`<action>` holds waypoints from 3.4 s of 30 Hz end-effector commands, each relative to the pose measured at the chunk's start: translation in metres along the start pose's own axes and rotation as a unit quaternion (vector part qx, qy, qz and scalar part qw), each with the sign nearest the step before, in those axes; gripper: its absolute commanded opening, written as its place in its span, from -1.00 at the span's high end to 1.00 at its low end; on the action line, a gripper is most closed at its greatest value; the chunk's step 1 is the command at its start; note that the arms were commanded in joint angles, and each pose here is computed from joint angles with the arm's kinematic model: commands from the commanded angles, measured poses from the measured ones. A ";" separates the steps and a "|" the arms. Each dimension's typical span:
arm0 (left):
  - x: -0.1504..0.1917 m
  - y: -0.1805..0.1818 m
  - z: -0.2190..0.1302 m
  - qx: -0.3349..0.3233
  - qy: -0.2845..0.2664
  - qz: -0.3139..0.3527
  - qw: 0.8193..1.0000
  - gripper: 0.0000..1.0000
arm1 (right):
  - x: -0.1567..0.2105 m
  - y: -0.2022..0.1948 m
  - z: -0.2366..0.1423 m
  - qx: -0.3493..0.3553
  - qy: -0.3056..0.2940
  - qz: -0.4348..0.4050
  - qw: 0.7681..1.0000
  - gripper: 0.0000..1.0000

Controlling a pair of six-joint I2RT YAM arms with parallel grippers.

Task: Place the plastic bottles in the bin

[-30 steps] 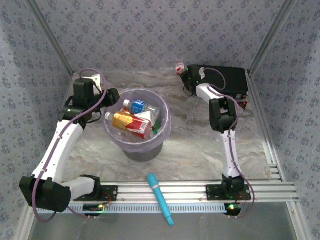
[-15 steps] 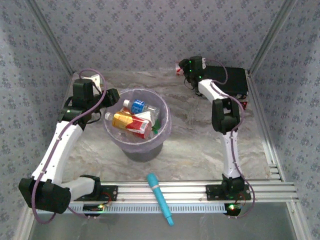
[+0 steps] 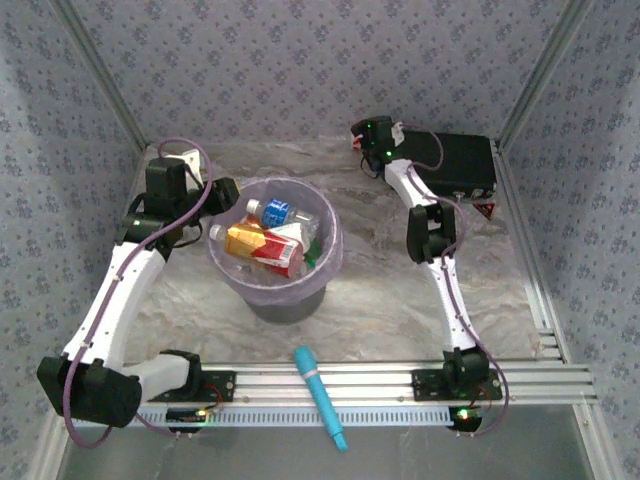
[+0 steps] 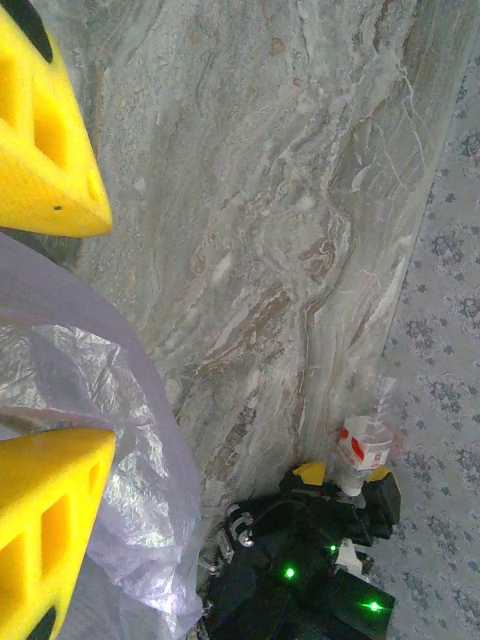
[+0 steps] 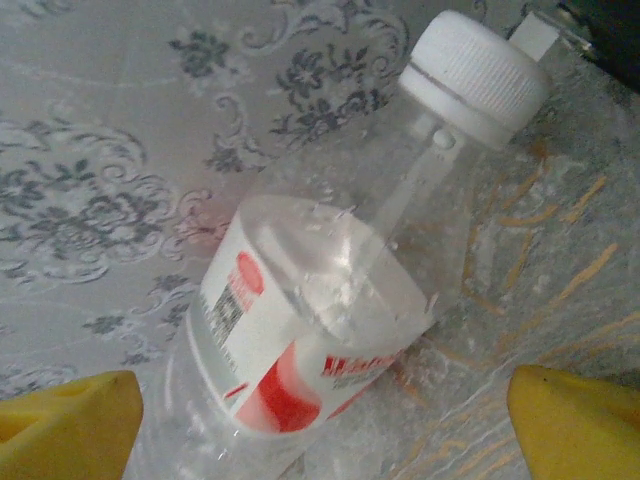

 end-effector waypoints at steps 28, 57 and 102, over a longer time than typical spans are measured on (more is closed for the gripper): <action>-0.007 -0.003 -0.012 -0.006 -0.018 0.005 1.000 -0.08 | -0.029 -0.034 0.036 -0.021 -0.023 0.046 0.998 0.11; -0.005 -0.001 -0.020 -0.004 -0.028 0.001 1.000 -0.08 | -0.023 -0.015 -0.016 -0.022 0.030 -0.010 0.999 -0.50; 0.001 0.002 -0.035 -0.029 -0.043 -0.005 0.999 -0.08 | 0.042 -0.072 -0.024 0.006 0.168 -0.012 0.986 0.14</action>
Point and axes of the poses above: each hand's point on the last joint's axis, 136 mm out from that joint toward the fingers, its own z axis out along the fingers, its own y axis along the line the jaws close on, x = y × z, the point moved 10 cm from there along -z, back along the fingers, and after that the axes turned 12 degrees about z, right-handed, at the moved point
